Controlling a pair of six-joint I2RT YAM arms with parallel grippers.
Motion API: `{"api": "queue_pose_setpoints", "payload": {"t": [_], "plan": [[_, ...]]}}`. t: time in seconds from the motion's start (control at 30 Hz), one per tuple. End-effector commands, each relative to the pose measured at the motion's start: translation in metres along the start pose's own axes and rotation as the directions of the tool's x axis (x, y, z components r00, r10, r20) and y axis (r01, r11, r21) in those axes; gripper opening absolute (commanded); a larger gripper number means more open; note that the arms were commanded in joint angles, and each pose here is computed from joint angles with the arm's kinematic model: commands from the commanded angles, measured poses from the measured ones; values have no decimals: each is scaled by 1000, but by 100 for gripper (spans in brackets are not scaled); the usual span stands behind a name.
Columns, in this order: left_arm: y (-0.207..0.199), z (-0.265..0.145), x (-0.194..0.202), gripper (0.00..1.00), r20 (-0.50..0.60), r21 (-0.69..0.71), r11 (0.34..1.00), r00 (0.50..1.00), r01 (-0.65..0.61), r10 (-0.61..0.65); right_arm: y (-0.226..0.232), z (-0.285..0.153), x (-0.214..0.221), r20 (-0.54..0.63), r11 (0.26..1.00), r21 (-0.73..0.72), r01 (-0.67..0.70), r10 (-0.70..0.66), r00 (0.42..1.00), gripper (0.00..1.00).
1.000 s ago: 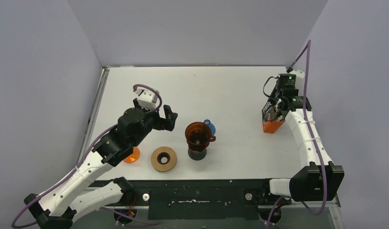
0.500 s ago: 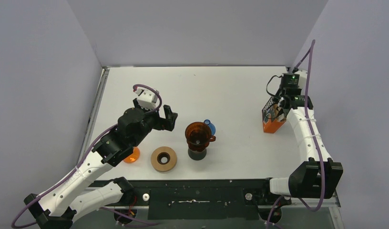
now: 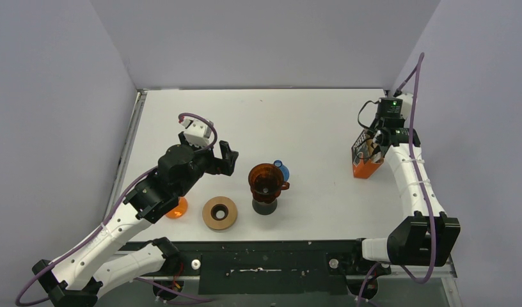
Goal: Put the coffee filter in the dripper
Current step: Pick up the coffee filter from the coffee filter holder.
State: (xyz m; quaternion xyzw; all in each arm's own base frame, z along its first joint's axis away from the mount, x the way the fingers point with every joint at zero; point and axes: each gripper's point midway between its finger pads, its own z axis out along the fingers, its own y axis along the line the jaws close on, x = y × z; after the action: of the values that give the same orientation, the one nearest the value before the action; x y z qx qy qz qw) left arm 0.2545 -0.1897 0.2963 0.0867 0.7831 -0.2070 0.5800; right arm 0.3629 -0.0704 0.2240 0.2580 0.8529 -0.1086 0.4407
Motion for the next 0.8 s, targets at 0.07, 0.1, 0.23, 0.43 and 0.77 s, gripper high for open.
{"api": "queue_pose_setpoints", "payload": {"t": [0.07,0.1,0.23,0.43,0.77], "plan": [[-3,-4,-17,88,64,12,1000,998,25,-26,-4,-2,-14,61,999,12,-42,41,997,27],[-3,-3,-17,89,63,11,1000,998,25,-26,-4,-2,-14,60,999,12,-41,40,997,27],[-3,-3,-17,88,62,13,1000,998,25,-25,-6,-4,-13,63,999,14,-43,42,997,27],[-3,-3,-17,88,63,14,1000,998,25,-26,-6,-4,-12,62,999,13,-42,41,997,28],[-4,-3,-17,88,64,16,1000,998,26,-27,-10,-6,-11,68,999,27,-41,39,997,28]]}}
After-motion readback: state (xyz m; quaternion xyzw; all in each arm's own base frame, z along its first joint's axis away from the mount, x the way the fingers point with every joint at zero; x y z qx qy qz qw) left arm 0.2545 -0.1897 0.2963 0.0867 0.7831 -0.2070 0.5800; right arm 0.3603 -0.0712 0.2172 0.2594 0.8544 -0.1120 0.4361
